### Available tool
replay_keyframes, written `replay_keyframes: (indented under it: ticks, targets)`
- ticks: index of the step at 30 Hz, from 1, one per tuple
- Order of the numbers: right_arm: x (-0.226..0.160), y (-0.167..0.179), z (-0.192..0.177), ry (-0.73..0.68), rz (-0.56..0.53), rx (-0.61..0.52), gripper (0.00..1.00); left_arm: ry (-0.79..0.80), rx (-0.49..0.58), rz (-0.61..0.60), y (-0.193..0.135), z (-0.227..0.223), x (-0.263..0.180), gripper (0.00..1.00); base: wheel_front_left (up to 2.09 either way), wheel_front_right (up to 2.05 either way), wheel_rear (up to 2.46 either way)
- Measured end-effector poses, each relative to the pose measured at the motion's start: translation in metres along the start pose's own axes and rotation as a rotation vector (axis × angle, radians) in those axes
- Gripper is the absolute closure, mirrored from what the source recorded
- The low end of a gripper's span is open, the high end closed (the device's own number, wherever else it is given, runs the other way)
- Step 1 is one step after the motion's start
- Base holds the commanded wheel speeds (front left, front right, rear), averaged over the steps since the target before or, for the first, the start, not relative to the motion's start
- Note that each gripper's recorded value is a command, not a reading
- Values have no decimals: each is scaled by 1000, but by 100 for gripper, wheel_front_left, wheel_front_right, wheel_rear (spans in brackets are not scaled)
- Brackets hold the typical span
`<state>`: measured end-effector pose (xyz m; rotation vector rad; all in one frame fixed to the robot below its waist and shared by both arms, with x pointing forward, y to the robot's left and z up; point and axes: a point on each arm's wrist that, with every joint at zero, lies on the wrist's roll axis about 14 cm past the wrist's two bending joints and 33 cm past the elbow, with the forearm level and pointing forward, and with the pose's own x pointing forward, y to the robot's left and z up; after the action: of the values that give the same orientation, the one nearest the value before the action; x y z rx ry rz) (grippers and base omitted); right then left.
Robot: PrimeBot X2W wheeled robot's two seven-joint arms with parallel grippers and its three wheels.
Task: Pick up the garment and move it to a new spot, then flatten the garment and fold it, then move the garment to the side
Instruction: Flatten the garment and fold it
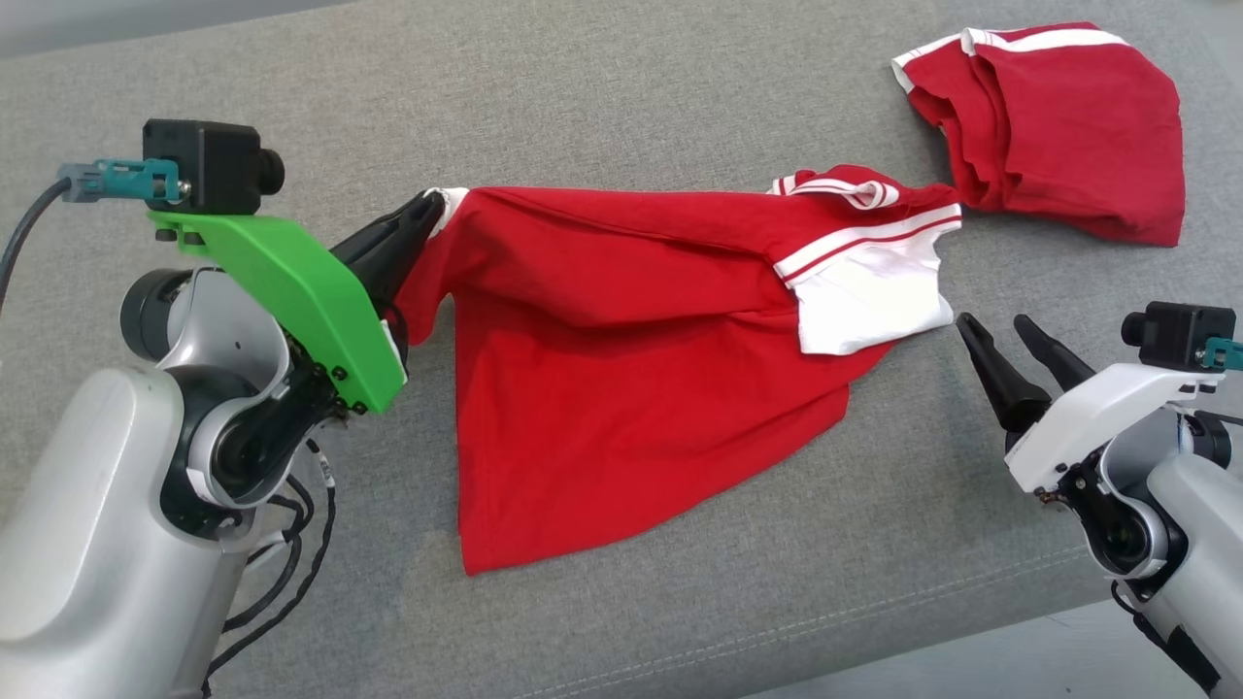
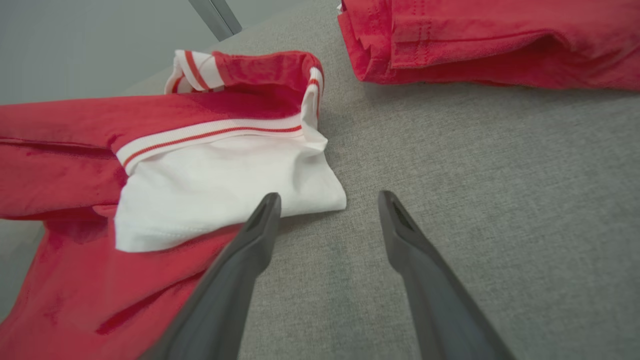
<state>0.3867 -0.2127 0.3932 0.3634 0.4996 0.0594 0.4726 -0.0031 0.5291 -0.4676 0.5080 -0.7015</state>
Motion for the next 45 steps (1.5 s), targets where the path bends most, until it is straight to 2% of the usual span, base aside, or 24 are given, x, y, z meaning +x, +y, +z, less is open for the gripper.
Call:
replay_keyframes:
  ticks: [13,17,18,22,25,26,27,31,32,36,38,40,45]
  targets:
    - [23,0,-13,39,-13,-19,0,7,-9,2,0,-1,-3,100,0,0,0]
    - [29,1,-18,56,-11,-17,11,9,-14,2,1,-1,-3,100,0,0,0]
    - [31,2,-19,60,-12,-16,11,10,-15,4,2,-1,-3,100,0,0,0]
    - [37,2,-23,73,-13,-12,25,19,-22,1,3,-3,-2,100,0,0,0]
    - [41,6,-26,82,-5,-6,27,21,-23,4,4,-3,-2,100,0,0,0]
    - [42,7,-27,84,-1,-2,34,22,-23,4,4,-3,-2,100,0,0,0]
    - [43,8,-28,87,2,0,49,22,-24,3,4,-3,-1,100,0,0,0]
    - [46,8,-29,94,7,-1,86,21,-22,3,4,-3,-1,100,0,0,0]
    - [46,9,-30,95,11,1,100,22,-23,2,4,-3,-1,100,0,0,0]
    - [47,13,-28,82,40,-2,100,13,-29,3,4,-1,-1,100,0,0,0]
    - [48,20,-21,55,71,4,100,-1,-31,7,5,3,-3,100,0,0,0]
    - [51,34,1,-20,120,63,100,-26,-28,21,8,11,-6,100,0,0,0]
    - [46,97,111,-327,347,339,100,-142,22,76,21,48,-20,100,0,0,0]
